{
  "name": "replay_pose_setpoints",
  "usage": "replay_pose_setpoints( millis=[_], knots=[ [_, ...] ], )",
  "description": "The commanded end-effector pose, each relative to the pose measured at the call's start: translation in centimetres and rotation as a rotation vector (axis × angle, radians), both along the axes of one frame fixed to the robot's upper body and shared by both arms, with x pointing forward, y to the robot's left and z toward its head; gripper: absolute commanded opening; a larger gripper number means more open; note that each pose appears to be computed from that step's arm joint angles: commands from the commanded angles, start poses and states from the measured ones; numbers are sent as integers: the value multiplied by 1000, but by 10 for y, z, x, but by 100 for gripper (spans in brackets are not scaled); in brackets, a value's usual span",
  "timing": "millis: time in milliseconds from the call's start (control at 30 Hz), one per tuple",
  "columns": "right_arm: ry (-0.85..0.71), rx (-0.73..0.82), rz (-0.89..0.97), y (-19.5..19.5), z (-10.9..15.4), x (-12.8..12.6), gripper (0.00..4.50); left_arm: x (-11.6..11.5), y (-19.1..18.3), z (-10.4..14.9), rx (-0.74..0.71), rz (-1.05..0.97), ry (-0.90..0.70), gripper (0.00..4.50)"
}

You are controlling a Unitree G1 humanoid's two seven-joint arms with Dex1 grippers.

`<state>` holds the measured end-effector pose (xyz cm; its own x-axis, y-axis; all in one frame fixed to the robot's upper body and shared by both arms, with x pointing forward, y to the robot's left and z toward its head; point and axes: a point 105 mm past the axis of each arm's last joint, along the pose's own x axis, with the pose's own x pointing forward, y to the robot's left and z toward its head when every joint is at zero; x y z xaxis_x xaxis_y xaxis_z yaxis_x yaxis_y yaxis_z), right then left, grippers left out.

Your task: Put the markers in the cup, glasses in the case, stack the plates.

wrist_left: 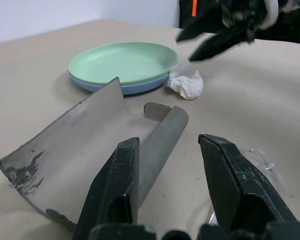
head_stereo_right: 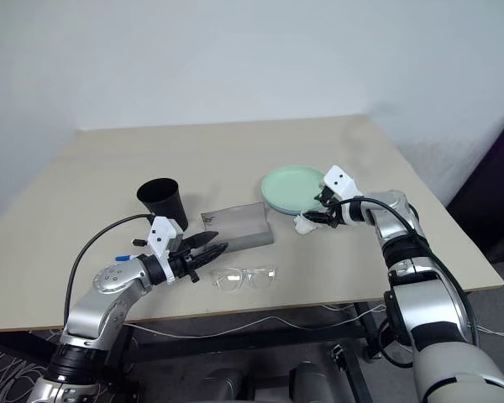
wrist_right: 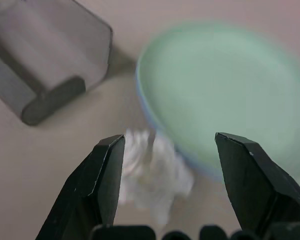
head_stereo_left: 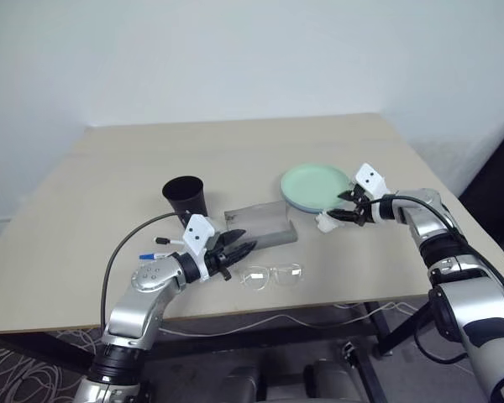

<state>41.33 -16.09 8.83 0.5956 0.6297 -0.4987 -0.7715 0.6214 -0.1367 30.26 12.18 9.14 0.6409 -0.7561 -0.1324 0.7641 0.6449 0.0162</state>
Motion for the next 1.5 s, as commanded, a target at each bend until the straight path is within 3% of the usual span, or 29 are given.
replay_pose_setpoints(
  millis=[33,433,767,933,1100,1400,1500],
  knots=[
    [-36,47,-42,7,16,7,312,3,0,14,-9,-14,-47,193],
    [80,32,-127,18,-20,4,312,4,0,16,-2,-17,-54,193],
    [61,30,-85,16,-11,1,2,2,1,15,1,-12,-54,193],
    [-13,67,-11,19,19,-1,2,2,1,15,2,-13,-52,193],
    [-103,101,-47,21,53,12,2,3,-1,15,1,-19,-50,193],
    [-192,60,-181,27,51,42,2,6,-1,17,3,-18,-59,193],
    [-198,59,-187,30,49,44,104,4,1,18,4,-10,-61,193]
  ],
)
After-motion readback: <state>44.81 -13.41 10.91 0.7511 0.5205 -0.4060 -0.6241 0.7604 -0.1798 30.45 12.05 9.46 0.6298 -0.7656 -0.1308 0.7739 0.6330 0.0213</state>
